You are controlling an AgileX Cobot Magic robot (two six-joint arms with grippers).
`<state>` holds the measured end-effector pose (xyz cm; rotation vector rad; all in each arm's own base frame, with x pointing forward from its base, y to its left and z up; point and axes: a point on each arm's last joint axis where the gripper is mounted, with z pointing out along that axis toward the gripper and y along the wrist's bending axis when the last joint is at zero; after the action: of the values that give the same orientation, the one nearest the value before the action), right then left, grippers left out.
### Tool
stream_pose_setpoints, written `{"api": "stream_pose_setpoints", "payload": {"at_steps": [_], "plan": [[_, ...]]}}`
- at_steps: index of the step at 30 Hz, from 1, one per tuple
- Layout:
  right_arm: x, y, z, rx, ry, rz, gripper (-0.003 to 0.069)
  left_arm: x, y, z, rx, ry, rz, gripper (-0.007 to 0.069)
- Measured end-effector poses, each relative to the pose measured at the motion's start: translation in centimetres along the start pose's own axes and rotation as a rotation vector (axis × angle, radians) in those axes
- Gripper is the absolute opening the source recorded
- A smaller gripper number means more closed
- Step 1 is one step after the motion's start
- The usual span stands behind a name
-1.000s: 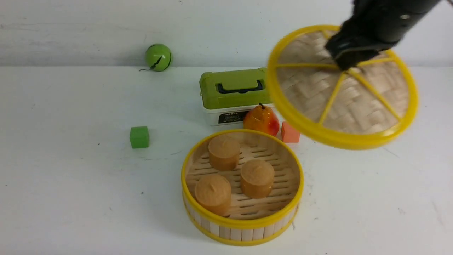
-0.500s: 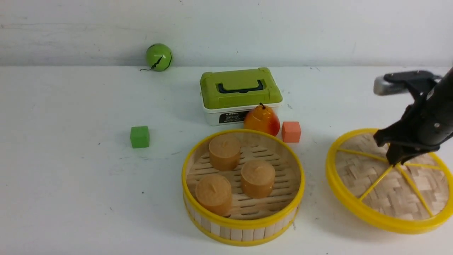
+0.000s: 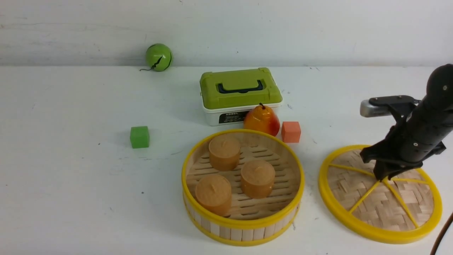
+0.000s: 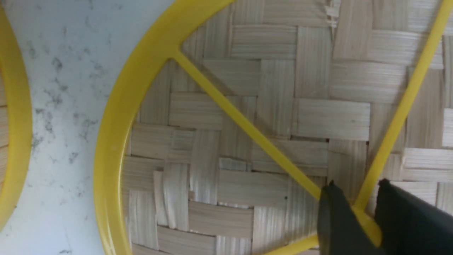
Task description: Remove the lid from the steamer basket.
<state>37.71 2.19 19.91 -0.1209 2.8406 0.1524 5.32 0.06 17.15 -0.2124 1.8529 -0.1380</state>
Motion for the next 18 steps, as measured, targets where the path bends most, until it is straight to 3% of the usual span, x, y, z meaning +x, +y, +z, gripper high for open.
{"api": "stream_pose_setpoints", "payload": {"at_steps": [4, 8, 12, 18], "plan": [[-0.1, 0.5, -0.9, -0.038, -0.017, 0.030, 0.0324, 0.0, 0.0, 0.0, 0.000, 0.000, 0.000, 0.0239], [-0.2, 1.5, -5.6, -0.102, -0.142, 0.025, 0.0350, 0.0, 0.0, 0.0, 0.000, 0.000, 0.000, 0.0239], [0.3, 2.8, -11.3, -0.165, -0.305, -0.019, 0.0293, 0.0, 0.0, 0.0, 0.000, 0.000, 0.000, 0.0239], [5.2, 4.6, -21.7, -0.209, -0.598, -0.114, 0.0053, 0.0, 0.0, 0.0, 0.000, 0.000, 0.000, 0.0239]]}}
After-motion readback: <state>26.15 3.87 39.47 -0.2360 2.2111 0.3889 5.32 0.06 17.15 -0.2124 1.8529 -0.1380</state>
